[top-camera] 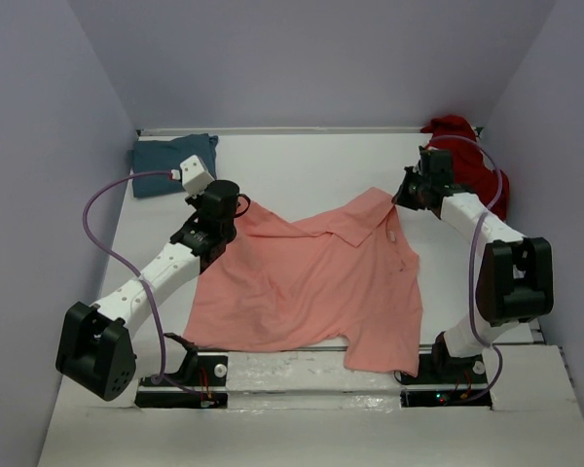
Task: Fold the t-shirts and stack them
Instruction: Flatten the tshirt out
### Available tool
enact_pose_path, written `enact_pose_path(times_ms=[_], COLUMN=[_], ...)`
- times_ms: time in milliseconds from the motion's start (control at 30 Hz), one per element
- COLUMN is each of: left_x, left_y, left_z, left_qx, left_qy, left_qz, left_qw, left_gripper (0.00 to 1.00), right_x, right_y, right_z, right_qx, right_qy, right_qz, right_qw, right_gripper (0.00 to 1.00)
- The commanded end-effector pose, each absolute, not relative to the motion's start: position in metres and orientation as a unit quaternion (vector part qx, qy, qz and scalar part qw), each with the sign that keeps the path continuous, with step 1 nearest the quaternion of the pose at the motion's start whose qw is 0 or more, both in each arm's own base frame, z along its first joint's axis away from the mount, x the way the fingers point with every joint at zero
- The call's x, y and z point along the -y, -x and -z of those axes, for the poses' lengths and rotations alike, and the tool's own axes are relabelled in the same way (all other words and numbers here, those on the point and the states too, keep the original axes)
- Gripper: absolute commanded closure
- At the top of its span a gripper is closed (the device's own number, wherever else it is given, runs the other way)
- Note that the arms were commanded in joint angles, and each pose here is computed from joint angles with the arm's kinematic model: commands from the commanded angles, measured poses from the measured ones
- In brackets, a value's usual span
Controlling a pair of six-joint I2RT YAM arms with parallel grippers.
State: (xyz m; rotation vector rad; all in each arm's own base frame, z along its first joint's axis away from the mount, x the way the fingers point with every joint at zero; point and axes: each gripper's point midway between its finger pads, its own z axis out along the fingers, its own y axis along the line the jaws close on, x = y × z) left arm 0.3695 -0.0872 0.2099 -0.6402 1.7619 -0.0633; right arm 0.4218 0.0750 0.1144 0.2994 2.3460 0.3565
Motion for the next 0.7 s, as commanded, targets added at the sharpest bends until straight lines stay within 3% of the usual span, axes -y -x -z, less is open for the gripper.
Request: enact_pose_path(times_ms=[0, 200, 267, 367, 667], left_x=[0.084, 0.083, 0.084, 0.084, 0.08], left_y=[-0.377, -0.375, -0.375, -0.375, -0.375], left_z=[-0.239, -0.24, -0.24, -0.239, -0.241], left_qx=[-0.729, -0.728, -0.729, -0.73, -0.728], left_qy=[0.292, 0.293, 0.292, 0.291, 0.292], left_qz=[0.036, 0.038, 0.04, 0.039, 0.033], left_qw=[0.618, 0.619, 0.619, 0.618, 0.619], left_gripper=[1.0, 1.0, 1.0, 1.0, 1.0], right_x=[-0.085, -0.086, -0.085, -0.086, -0.089], right_y=[-0.425, -0.429, -0.432, -0.435, -0.438], right_z=[-0.176, -0.196, -0.189, -0.166, -0.131], right_qx=[-0.892, -0.893, -0.898, -0.909, -0.917], right_qy=[-0.095, -0.079, -0.077, -0.077, -0.083], right_qz=[-0.163, -0.161, -0.155, -0.152, -0.156], right_qw=[0.412, 0.413, 0.406, 0.382, 0.358], right_gripper=[1.0, 1.0, 0.99, 0.88, 0.85])
